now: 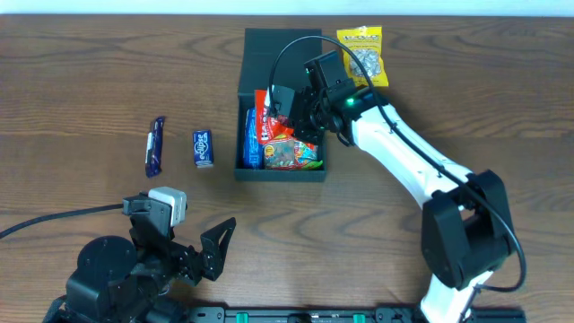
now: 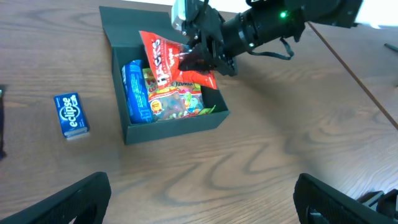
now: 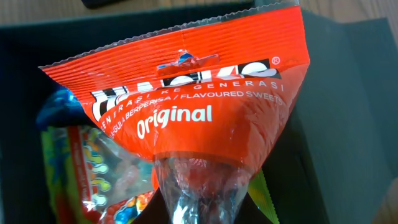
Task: Pack container
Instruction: 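Carry the red HACKS bag into the box and release it, then move the right gripper to the yellow HACKS bag and grasp it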
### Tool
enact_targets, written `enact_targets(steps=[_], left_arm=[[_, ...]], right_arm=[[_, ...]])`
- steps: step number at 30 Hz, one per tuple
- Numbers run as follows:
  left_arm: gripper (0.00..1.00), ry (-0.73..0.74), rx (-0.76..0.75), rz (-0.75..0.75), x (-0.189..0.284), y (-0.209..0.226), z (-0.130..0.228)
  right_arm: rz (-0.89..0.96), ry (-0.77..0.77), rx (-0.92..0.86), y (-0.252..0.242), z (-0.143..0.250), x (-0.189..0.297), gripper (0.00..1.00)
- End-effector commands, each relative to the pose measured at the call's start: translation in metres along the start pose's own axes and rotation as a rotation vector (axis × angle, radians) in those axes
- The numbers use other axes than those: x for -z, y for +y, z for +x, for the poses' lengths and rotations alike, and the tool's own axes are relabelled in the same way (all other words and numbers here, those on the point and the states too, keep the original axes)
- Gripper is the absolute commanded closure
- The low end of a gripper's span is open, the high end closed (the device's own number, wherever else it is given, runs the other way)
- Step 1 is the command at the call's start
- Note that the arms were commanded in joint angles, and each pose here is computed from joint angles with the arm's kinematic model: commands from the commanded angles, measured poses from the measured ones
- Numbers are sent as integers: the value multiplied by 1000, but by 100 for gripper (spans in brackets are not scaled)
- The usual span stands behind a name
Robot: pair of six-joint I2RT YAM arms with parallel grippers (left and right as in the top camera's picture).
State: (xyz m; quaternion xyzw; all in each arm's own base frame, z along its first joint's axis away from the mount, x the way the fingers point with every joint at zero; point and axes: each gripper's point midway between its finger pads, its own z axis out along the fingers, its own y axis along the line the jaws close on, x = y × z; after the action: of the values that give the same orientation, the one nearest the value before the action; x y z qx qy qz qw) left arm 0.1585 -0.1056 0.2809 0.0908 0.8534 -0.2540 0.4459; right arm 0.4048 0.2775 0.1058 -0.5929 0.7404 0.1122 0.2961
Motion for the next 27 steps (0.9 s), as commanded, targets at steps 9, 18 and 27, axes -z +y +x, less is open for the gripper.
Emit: enact_targets(steps=[9,18,27], left_arm=[[5,-23,-17,3,5,-2,-6],[5,-19,-25,2,5,-2,-5],[5,-16,-40,0,5,-1,-4]], right_arm=[[19,-28,-60,-10,-1,3,1],[114,-138,-295,-37,-29,48,1],[353,-231,-636,-114,-5,93,1]])
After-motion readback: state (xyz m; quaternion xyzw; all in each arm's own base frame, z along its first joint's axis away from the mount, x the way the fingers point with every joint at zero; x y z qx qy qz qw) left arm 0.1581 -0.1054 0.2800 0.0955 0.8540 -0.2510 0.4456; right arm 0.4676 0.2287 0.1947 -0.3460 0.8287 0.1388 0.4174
